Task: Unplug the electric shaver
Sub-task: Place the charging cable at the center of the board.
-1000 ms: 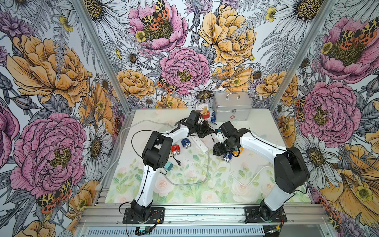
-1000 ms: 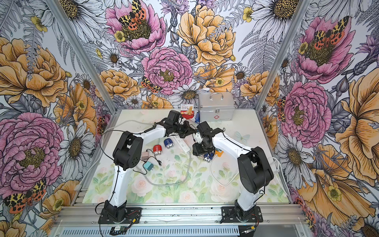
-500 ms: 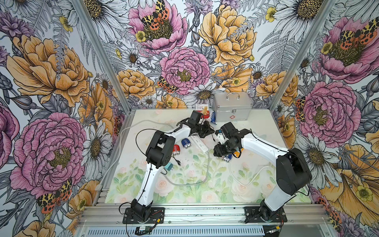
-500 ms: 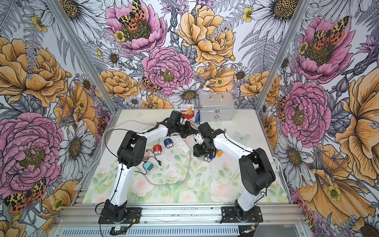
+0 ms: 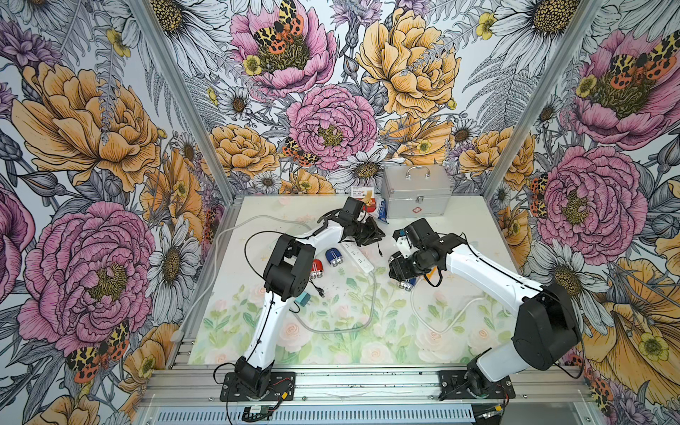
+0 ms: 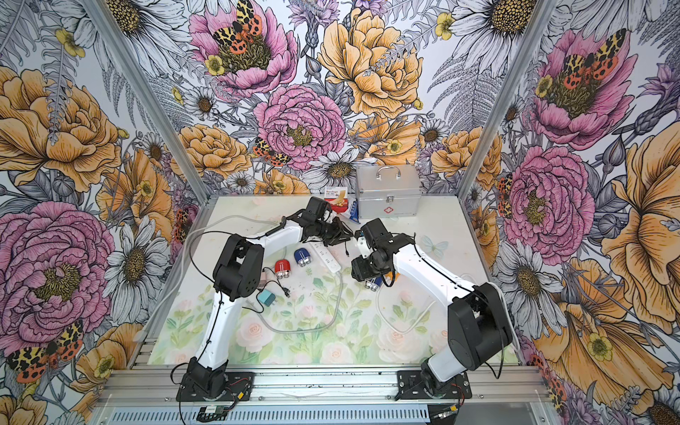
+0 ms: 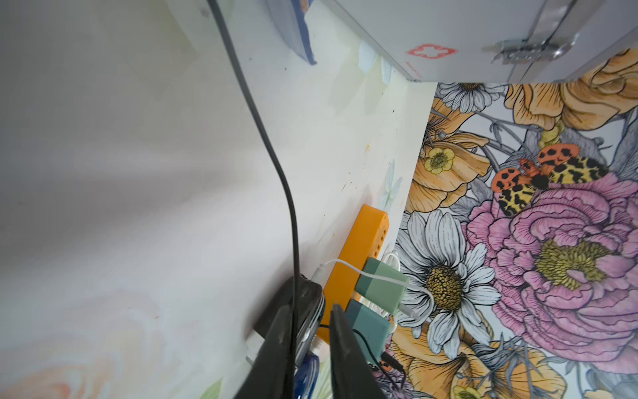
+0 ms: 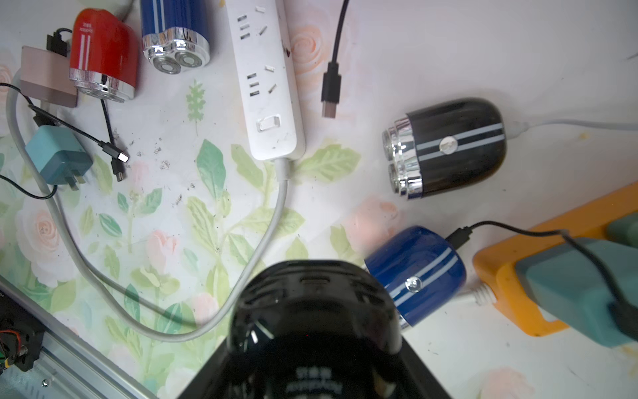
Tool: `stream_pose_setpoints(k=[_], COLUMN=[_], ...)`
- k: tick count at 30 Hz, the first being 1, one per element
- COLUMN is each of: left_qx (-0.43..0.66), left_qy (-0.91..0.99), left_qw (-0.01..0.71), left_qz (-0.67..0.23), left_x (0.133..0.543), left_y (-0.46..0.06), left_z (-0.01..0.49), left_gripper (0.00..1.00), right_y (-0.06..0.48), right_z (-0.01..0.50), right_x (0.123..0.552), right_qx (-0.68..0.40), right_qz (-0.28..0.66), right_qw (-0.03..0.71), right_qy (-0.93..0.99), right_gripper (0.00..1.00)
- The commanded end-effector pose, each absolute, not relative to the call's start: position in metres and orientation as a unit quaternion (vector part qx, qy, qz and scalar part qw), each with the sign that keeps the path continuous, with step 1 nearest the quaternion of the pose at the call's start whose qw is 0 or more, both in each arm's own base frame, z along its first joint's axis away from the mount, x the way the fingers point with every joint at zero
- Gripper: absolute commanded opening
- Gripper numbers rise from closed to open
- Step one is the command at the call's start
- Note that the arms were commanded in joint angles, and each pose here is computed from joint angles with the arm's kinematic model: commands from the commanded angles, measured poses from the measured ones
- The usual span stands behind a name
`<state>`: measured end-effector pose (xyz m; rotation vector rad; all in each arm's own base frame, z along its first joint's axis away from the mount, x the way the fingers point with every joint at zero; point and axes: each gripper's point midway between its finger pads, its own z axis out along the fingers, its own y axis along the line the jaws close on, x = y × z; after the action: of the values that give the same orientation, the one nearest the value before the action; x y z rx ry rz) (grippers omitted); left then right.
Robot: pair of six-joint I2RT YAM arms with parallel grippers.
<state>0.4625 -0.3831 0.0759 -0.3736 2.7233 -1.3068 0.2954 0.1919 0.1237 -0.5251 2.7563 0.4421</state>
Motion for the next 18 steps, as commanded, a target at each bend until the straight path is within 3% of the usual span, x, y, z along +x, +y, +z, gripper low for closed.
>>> stream_pose_setpoints(k=[1, 7, 13, 18], left_qx=[-0.092, -0.073, -0.056, -0.069], left_qy=[0.905, 0.914, 0.913, 0.909], left_qw=[0.068, 0.087, 0.117, 0.174], left_qz=[-0.410, -0.390, -0.387, -0.371], left_x=[0.457, 0.449, 0.451, 0.463], left_y=[-0.384, -0.382, -0.369, -0.327], left_z=[0.086, 0.099, 0.135, 0.176], left_gripper=[0.45, 0.65, 0.69, 0.72], right_y=[0.191, 0.192, 0.199, 0.216], right_z=[0.152, 0.171, 0.192, 0.202], right_x=[0.309, 0.312, 0.307, 0.299], right_qx=[-0.176, -0.177, -0.179, -0.189], right_qz=[0.151, 0.142, 0.144, 0.142], right_qw=[0.192, 0.208, 0.225, 0.233], right_qy=[0.954, 0.951, 0.947, 0.943], right_gripper=[0.22, 0.22, 0.22, 0.22])
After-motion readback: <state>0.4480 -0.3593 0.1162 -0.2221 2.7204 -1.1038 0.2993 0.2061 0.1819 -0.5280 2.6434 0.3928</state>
